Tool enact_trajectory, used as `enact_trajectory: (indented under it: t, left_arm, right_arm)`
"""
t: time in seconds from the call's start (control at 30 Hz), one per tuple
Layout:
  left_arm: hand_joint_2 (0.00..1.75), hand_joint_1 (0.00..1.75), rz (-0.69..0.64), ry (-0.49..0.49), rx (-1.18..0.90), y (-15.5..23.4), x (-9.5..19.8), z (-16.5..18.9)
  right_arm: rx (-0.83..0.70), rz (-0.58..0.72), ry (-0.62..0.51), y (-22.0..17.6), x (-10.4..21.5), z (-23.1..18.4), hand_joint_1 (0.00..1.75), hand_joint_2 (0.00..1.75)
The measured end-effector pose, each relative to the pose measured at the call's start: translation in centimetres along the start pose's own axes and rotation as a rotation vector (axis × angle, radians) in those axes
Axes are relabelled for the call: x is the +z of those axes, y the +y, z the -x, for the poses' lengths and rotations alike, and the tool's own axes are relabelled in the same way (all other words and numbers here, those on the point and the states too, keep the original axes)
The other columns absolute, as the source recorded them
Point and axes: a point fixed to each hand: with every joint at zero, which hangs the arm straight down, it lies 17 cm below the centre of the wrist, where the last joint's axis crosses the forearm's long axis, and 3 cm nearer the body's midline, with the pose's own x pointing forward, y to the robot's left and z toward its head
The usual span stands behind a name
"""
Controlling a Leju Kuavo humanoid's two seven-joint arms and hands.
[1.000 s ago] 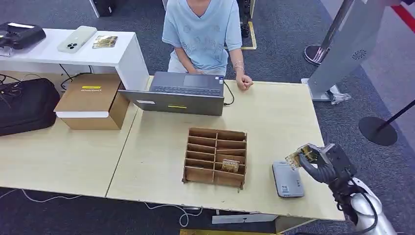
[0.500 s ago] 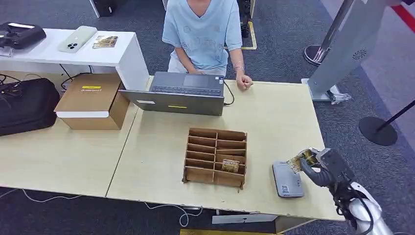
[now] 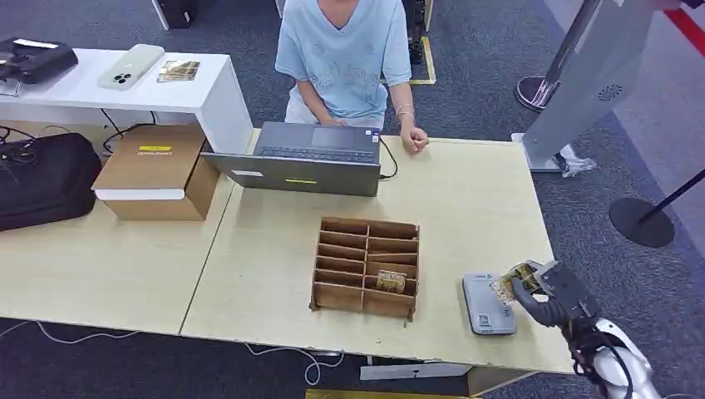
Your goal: Pass the card to the sensor for recognition and then transmit it.
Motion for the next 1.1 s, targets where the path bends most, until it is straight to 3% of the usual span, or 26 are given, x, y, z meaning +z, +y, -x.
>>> enact_trajectory:
  t: [1.1]
  left_arm:
    - [0.00, 0.00, 0.024, 0.033, 0.014, -0.4, 0.1, 0.2]
  right_arm:
    - [-0.016, -0.032, 0.052, 2.7, -3.4, 0.7, 1.75, 1.75]
